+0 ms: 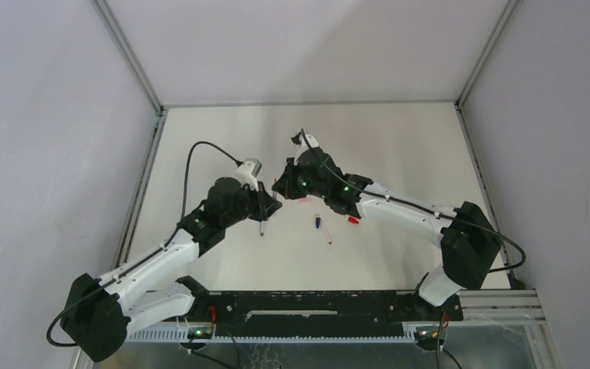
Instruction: Insert the pens into the pen caps
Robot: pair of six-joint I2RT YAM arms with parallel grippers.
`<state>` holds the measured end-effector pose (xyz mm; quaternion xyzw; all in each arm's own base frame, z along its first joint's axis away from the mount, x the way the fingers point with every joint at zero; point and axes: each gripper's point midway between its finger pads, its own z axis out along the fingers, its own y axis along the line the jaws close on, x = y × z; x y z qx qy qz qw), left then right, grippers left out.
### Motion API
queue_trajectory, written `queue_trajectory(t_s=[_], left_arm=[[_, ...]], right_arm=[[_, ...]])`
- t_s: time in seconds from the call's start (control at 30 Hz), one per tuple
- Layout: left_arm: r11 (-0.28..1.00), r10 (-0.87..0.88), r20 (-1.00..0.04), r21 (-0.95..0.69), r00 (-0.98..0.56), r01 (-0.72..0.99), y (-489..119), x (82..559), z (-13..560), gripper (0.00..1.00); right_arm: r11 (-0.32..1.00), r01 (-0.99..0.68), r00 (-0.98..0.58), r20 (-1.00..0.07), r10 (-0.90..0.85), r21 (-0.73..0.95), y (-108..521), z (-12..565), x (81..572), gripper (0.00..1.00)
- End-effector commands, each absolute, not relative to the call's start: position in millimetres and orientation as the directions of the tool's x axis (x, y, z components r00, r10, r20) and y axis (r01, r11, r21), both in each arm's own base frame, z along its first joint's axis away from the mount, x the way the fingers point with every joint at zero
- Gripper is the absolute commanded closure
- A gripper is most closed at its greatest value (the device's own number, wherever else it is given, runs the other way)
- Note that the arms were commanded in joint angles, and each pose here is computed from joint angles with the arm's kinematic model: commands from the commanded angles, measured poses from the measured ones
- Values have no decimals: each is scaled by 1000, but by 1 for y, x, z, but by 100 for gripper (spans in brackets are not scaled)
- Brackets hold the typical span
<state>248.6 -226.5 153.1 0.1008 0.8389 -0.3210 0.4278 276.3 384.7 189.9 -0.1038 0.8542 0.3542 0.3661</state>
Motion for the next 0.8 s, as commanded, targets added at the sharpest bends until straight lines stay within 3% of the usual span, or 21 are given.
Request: queue_trajectory(t_s=[0.0, 0.17, 0.23, 0.37, 0.5, 0.6, 0.77], left_arm=[[778, -72, -817, -405, -573, 480, -219, 245, 163, 100], [794, -46, -804, -390, -593, 466, -208, 232, 157, 100], [799, -44, -797, -390, -603, 458, -203, 224, 153, 100], [796, -43, -787, -400, -616, 455, -199, 207, 147, 100], [808, -16, -769, -386, -639, 444, -199, 200, 141, 100], [824, -2, -769, -364, -639, 434, -197, 198, 139, 100], [818, -21, -776, -376, -631, 435, -198, 194, 146, 100]], right_arm=[[712, -456, -665, -736, 127, 534, 375, 216, 283, 87], [704, -461, -623, -762, 177, 540, 339, 248, 306, 45], [718, -429, -606, -764, 220, 548, 317, 261, 316, 40], [768, -360, -607, -758, 239, 530, 284, 262, 322, 32], [820, -331, -721, -686, 100, 467, 278, 211, 309, 33], [804, -456, -745, -657, -110, 382, 286, 173, 293, 37], [741, -664, -566, -716, -409, 102, 292, 148, 291, 38]])
